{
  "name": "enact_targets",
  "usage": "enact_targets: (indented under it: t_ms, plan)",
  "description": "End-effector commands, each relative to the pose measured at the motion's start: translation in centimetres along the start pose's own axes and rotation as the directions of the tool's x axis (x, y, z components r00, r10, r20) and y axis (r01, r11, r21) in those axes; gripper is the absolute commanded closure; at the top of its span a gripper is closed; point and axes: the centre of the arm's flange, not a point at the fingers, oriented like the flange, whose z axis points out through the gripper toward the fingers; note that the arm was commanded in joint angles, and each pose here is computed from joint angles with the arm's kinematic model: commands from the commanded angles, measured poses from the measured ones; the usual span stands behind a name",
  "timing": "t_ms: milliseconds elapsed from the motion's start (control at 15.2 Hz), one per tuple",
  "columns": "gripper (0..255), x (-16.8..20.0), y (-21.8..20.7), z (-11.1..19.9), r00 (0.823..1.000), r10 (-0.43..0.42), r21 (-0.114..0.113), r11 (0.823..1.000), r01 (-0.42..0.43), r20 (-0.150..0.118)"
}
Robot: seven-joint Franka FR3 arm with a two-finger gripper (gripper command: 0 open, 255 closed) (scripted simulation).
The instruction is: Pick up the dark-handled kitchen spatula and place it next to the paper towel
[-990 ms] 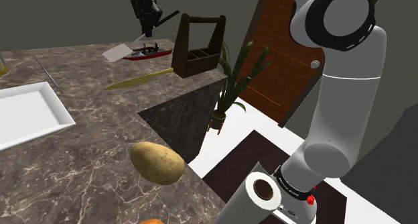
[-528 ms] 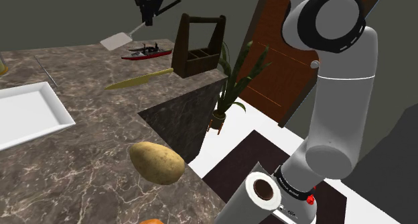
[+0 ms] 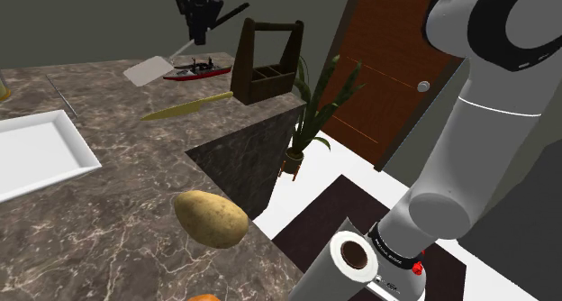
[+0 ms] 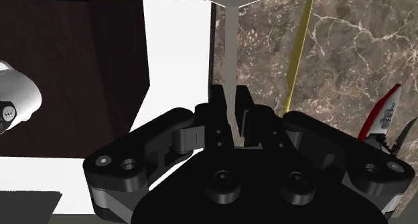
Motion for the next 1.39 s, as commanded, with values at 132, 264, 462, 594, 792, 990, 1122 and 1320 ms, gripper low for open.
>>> enact_targets:
  t_ms: [132,264,462,594,792,990,1122,1320]
  plan:
    - [255,-2.7,4.3,-0.1,1.0,0.001,-0.001,1.0,-0.001,0.0]
    - [255,-4.2,6.5,-0.2,1.0,0.001,-0.001,1.0,-0.001,0.0]
    - [255,-6.3,9.8,-0.3,1.0,0.001,-0.001,1.0,-0.001,0.0]
    - [255,-7.8,12.0,-0.4,1.0,0.001,-0.001,1.0,-0.001,0.0]
    - [255,-9.9,15.4,-0.6,1.0,0.001,-0.001,1.0,-0.001,0.0]
    - [255,-12.1,18.7,-0.7,1.0,0.001,-0.001,1.0,-0.001,0.0]
    - [255,-13.5,20.9,-0.8,1.0,0.001,-0.001,1.0,-0.001,0.0]
    - [255,-15.7,24.2,-1.0,1.0,0.001,-0.001,1.0,-0.001,0.0]
